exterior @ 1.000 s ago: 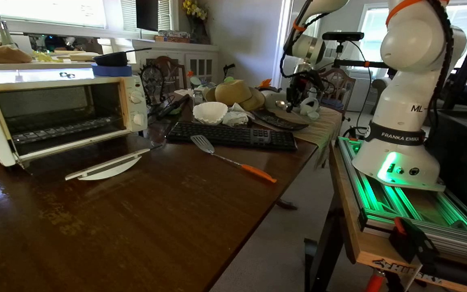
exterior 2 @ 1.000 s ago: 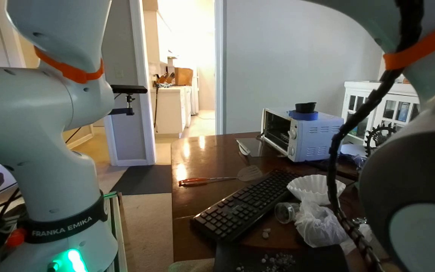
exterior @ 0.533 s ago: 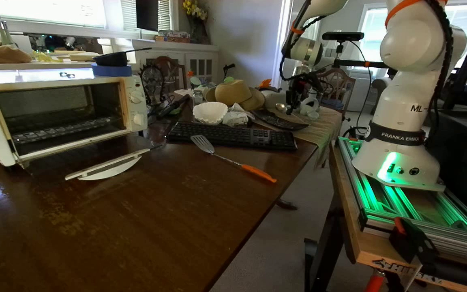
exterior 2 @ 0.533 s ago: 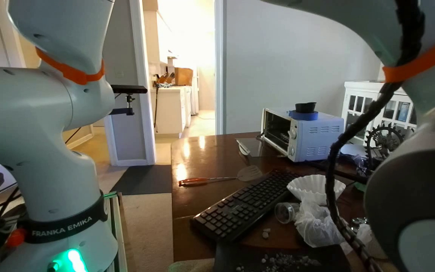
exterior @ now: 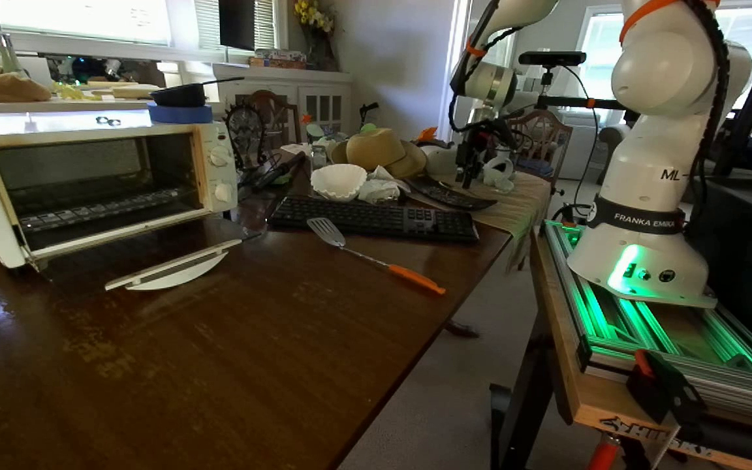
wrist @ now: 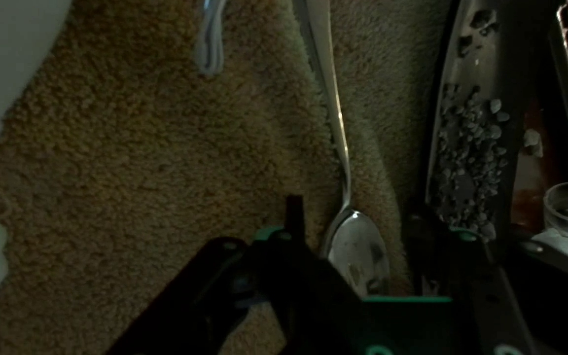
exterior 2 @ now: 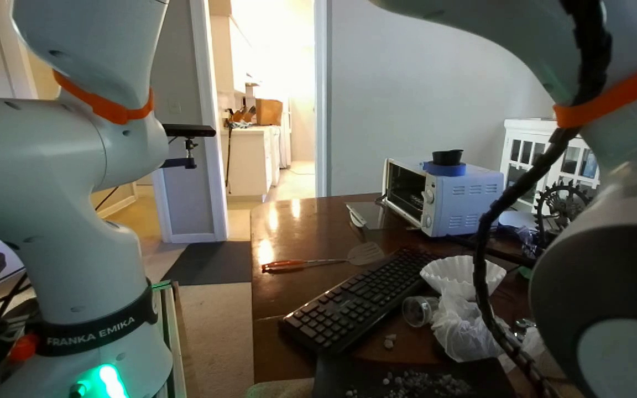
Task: Transfer a spoonful of contents from the black plate to the table
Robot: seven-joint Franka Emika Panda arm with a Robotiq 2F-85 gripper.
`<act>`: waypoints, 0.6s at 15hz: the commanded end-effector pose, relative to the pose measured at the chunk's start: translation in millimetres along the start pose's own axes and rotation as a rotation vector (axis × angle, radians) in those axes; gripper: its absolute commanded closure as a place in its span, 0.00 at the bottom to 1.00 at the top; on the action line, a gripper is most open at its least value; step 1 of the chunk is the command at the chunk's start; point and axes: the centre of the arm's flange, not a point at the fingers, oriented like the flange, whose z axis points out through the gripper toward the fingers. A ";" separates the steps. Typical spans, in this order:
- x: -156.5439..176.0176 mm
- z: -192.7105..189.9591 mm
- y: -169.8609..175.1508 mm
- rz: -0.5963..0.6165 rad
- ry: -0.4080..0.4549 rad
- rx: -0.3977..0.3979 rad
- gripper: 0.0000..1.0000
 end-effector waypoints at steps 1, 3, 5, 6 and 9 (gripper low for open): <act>-7.0 -15.8 -16.6 -0.048 -0.003 -0.040 0.14; -8.8 -20.6 -39.1 -0.074 -0.008 -0.059 0.00; -8.4 -20.4 -63.8 -0.107 -0.019 -0.081 0.00; -7.8 -20.4 -77.4 -0.115 -0.015 -0.085 0.00; -9.0 -19.9 -115.9 -0.089 -0.024 -0.112 0.00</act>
